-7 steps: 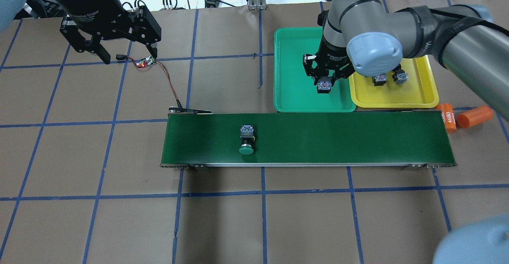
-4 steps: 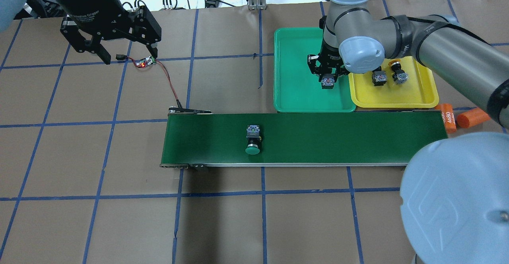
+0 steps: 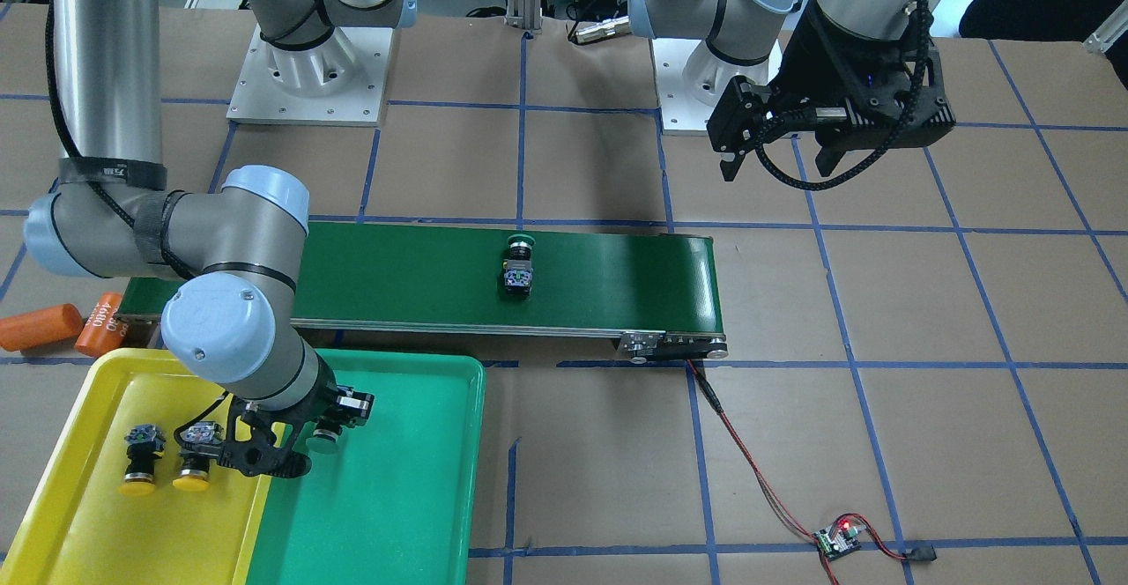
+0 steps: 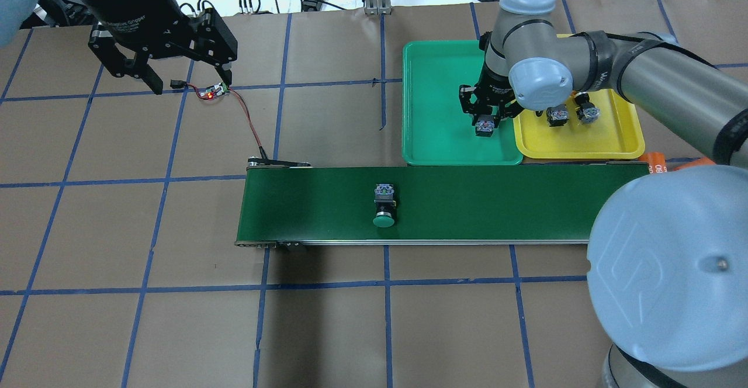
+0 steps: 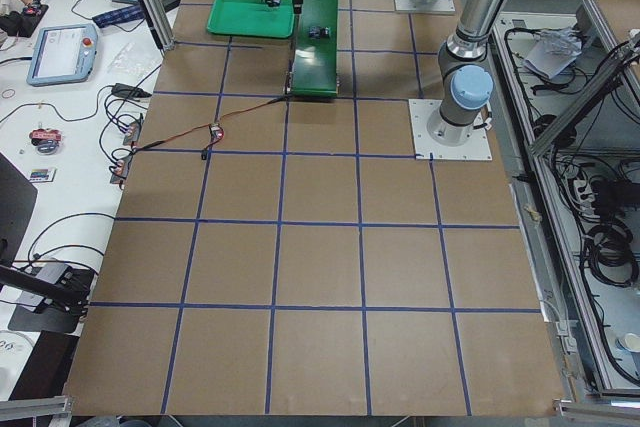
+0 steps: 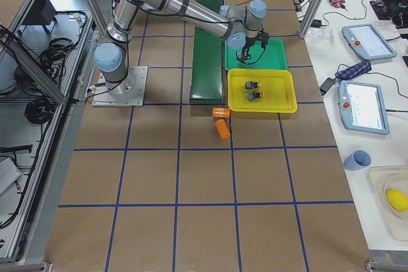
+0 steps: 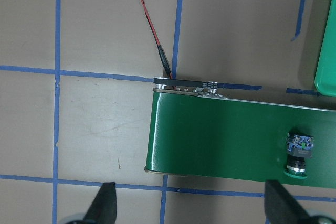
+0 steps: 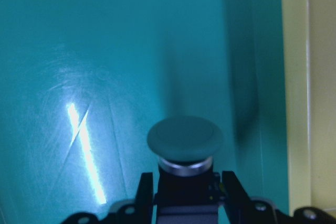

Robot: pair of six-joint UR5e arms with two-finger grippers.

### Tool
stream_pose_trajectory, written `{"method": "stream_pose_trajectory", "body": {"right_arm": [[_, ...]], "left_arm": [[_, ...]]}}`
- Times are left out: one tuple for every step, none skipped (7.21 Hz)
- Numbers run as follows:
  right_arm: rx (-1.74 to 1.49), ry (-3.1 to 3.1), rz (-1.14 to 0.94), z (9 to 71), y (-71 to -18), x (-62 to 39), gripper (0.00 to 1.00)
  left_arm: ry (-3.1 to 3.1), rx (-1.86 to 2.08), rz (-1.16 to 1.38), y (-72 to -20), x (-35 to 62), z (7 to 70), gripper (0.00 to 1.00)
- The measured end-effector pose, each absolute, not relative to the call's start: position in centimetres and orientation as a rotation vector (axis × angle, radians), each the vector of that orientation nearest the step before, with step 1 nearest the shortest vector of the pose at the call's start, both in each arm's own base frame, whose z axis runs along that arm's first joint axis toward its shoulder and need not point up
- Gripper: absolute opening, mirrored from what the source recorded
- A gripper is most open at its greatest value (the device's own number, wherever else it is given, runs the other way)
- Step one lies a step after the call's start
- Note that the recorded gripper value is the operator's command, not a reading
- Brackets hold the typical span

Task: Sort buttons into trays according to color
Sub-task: 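Open the right gripper to release the green button in the tray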

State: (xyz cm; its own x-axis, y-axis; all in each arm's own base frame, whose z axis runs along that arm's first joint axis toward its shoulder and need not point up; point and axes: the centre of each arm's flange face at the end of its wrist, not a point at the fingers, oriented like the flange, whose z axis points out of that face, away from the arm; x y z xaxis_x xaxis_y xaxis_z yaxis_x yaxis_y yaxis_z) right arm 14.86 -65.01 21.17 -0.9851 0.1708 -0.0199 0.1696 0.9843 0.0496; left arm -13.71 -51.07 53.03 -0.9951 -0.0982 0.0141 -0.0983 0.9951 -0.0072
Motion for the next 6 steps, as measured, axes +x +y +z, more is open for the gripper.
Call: {"method": "stream_pose_trajectory", "body": {"right_arm": [[0.26,3.104,0.07,21.3,-65.0,14.8,1.0],[0.256,3.105,0.058,21.8,-65.1,14.8,1.0],[0.255,3.106,0.032,23.2,-64.8,14.8,1.0],[0.255,3.107,0.025,25.7,-63.9,14.7,1.0],[0.258,3.11,0.057,28.6,-62.2,14.6,1.0],[0.262,3.116,0.097,30.7,-60.6,14.4,1.0]], "left_arm": [[-3.124,0.154,0.013,-51.1,-13.7,53.0,1.0],[-3.124,0.154,0.014,-51.0,-13.7,53.1,1.0],[-3.123,0.155,0.016,-51.1,-13.7,53.1,1.0],[-3.122,0.156,0.016,-51.1,-13.7,53.1,1.0],[-3.118,0.157,0.015,-51.1,-13.7,53.1,1.0],[-3.11,0.159,0.014,-51.1,-13.7,53.1,1.0]]}}
